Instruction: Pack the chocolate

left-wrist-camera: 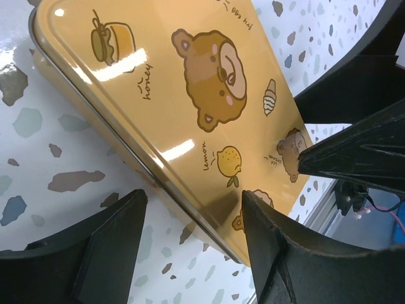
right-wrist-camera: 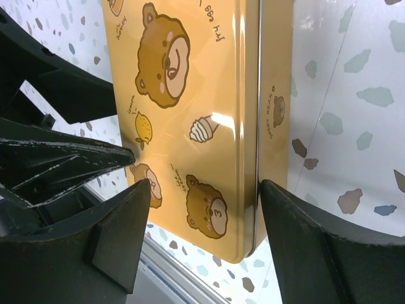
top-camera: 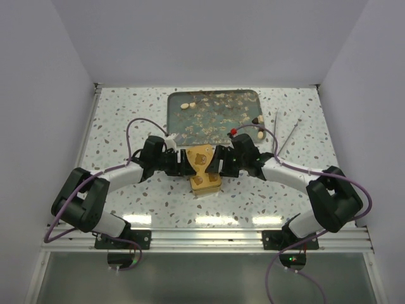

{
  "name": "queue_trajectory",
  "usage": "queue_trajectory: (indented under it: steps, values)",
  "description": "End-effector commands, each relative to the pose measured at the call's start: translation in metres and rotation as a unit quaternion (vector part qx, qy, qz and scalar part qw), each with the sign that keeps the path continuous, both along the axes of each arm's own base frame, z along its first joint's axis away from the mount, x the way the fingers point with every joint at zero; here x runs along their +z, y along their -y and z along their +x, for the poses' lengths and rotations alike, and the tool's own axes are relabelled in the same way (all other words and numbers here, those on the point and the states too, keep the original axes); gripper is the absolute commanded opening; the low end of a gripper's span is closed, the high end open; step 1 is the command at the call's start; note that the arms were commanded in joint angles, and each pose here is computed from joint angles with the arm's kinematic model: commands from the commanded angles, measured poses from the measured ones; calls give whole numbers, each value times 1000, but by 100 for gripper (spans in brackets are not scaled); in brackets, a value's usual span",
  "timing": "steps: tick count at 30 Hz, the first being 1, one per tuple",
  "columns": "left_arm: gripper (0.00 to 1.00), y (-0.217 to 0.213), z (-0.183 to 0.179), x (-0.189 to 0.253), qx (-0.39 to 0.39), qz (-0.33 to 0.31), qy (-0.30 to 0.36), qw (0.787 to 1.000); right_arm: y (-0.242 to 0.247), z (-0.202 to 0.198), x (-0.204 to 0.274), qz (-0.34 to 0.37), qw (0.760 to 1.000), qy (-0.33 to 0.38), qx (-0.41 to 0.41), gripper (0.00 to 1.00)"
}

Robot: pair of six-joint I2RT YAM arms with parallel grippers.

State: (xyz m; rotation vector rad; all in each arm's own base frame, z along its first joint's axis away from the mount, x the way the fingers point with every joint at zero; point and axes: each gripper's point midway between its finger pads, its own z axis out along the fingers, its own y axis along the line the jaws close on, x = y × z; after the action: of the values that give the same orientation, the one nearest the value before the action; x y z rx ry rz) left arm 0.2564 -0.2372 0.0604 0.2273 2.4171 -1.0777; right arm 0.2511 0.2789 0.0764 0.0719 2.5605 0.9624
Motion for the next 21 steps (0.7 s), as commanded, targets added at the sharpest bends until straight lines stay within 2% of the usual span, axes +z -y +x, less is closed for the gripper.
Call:
queue_trajectory:
  steps: [1,13,21]
  values:
    - [67,-2,3,5,-1,11,20,1000,5,-3,1,-16,1000,13,1,74]
    - [67,-6,-8,-9,-1,44,1,999,11,-18,-21,-85,996,10,22,74]
    - [64,-8,-10,-12,-2,60,1,998,12,-28,-30,-105,994,3,33,74]
